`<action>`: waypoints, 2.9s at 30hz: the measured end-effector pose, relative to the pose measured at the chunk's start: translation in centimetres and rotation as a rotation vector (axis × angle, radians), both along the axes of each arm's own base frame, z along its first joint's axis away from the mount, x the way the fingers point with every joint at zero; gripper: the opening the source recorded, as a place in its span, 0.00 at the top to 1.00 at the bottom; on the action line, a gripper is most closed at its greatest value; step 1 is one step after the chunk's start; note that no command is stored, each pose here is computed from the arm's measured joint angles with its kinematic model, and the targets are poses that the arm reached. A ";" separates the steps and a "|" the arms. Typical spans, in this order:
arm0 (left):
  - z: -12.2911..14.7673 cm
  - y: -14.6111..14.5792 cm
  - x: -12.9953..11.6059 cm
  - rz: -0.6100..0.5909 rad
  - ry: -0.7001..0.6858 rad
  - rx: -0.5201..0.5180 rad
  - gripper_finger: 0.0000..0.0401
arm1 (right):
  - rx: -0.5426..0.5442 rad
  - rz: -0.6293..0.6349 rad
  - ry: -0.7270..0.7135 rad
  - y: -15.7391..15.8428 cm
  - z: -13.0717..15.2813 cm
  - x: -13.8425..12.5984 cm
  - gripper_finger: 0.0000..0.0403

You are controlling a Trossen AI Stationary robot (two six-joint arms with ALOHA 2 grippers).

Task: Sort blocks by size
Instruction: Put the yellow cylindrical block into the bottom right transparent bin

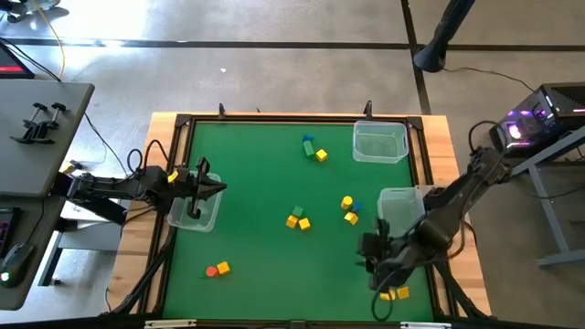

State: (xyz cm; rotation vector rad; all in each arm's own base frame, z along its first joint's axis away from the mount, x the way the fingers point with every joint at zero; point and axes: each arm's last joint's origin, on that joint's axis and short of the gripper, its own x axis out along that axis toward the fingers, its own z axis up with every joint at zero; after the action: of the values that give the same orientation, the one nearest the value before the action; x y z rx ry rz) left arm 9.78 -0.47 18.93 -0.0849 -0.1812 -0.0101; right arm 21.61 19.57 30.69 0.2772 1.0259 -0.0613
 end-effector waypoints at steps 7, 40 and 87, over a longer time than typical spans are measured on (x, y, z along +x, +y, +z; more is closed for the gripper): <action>0.0 0.0 0.0 0.014 0.001 0.076 1.00 | 0.139 -0.148 0.273 3.1 -3.5 -0.5 0.49; -1.3 -0.1 0.1 -0.034 0.135 0.038 1.00 | 0.154 -0.362 0.642 7.6 -11.3 -3.1 0.45; -1.3 -0.1 0.1 -0.041 0.137 -0.060 1.00 | -0.039 -0.600 0.352 -5.7 -3.2 -0.5 0.66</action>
State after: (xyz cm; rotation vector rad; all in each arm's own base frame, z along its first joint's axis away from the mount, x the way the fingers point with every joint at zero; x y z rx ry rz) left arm 9.93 -0.58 17.62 -0.1491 -0.0431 -0.0399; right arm 21.09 13.90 27.54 0.5444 1.2574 -0.6916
